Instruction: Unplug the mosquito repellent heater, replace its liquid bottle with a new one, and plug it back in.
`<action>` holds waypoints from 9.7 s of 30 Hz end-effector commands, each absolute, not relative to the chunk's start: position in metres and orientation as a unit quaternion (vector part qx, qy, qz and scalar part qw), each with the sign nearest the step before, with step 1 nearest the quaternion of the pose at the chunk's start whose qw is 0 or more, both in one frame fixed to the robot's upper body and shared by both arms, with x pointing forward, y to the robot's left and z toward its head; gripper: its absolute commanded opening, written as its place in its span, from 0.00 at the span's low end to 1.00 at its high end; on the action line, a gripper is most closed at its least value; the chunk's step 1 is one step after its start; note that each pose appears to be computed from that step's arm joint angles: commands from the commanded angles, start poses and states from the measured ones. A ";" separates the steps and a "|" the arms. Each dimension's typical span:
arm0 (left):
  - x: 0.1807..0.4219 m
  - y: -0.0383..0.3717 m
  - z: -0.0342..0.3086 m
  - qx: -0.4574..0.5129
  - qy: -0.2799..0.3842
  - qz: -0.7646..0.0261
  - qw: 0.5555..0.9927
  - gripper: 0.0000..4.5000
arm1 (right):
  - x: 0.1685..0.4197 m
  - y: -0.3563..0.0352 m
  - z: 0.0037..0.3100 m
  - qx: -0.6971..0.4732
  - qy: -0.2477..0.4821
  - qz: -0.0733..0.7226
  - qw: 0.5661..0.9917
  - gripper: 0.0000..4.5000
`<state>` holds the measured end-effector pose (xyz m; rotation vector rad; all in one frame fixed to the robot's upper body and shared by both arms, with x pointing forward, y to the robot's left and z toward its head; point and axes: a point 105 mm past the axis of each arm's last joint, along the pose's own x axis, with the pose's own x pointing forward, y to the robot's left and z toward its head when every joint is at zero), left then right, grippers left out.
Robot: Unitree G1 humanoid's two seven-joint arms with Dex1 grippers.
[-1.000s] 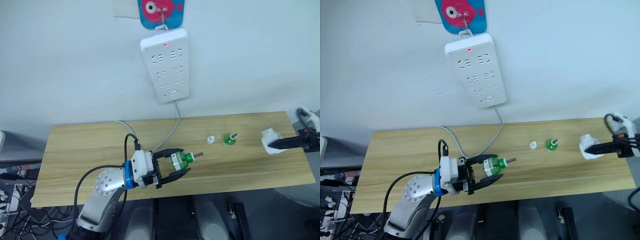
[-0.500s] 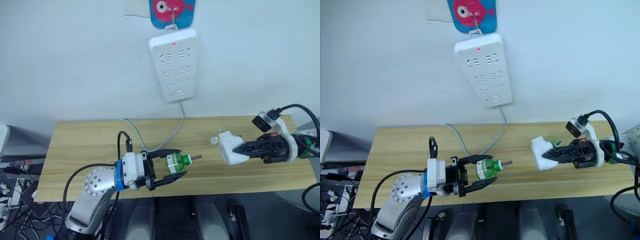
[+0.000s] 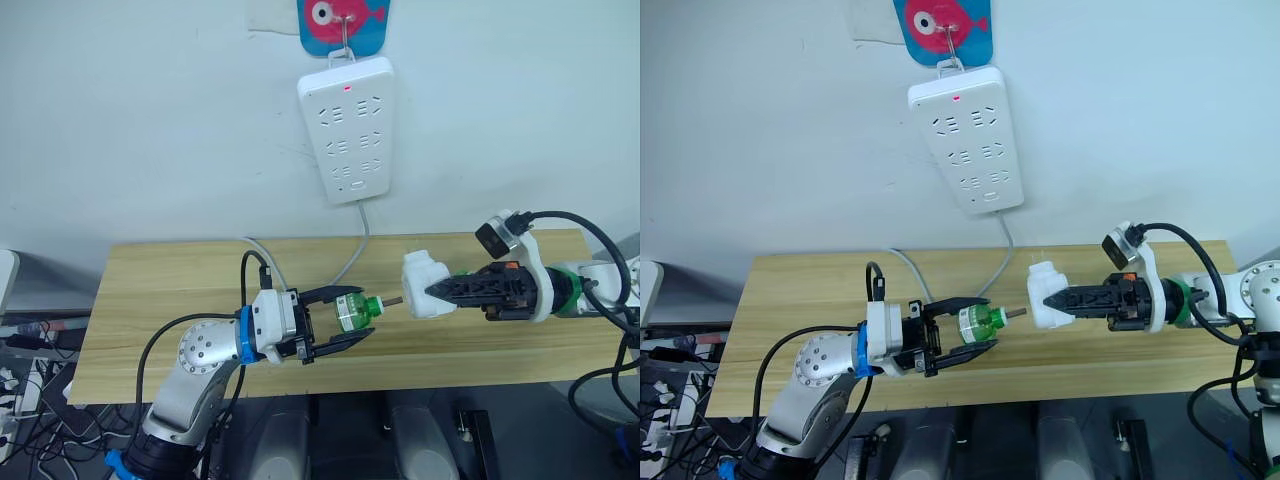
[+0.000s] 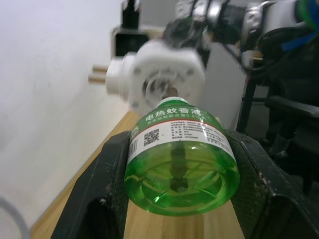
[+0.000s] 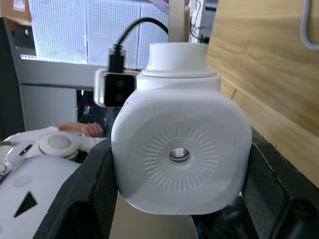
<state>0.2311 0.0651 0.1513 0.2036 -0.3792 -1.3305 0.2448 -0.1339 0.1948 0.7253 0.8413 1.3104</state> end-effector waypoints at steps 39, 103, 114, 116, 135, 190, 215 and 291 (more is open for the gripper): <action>0.229 0.054 0.165 0.095 -0.215 -0.629 0.741 0.50 | 0.237 -0.121 0.201 0.322 0.352 0.596 0.646 0.66; 0.230 0.043 0.161 0.100 -0.221 -0.658 0.713 0.50 | 0.224 -0.091 0.194 0.273 0.359 0.622 0.641 1.00; 0.238 0.045 0.164 0.088 -0.216 -0.638 0.734 0.50 | 0.220 -0.092 0.187 0.280 0.367 0.618 0.637 1.00; 0.239 0.045 0.164 0.089 -0.216 -0.637 0.735 0.50 | 0.219 -0.092 0.185 0.282 0.368 0.616 0.637 1.00; 0.251 0.048 0.165 0.084 -0.213 -0.621 0.750 0.50 | 0.185 -0.102 0.181 0.269 0.386 0.636 0.612 1.00; 0.248 0.049 0.169 0.090 -0.205 -0.640 0.735 0.50 | 0.244 -0.116 0.166 0.328 0.335 0.562 0.681 0.01; 0.251 0.049 0.163 0.102 -0.202 -0.638 0.736 0.50 | 0.211 -0.092 0.227 0.238 0.283 0.668 0.646 0.01; 0.250 0.068 0.161 0.096 -0.180 -0.628 0.751 0.50 | 0.246 -0.142 0.184 0.130 0.274 0.555 0.775 0.45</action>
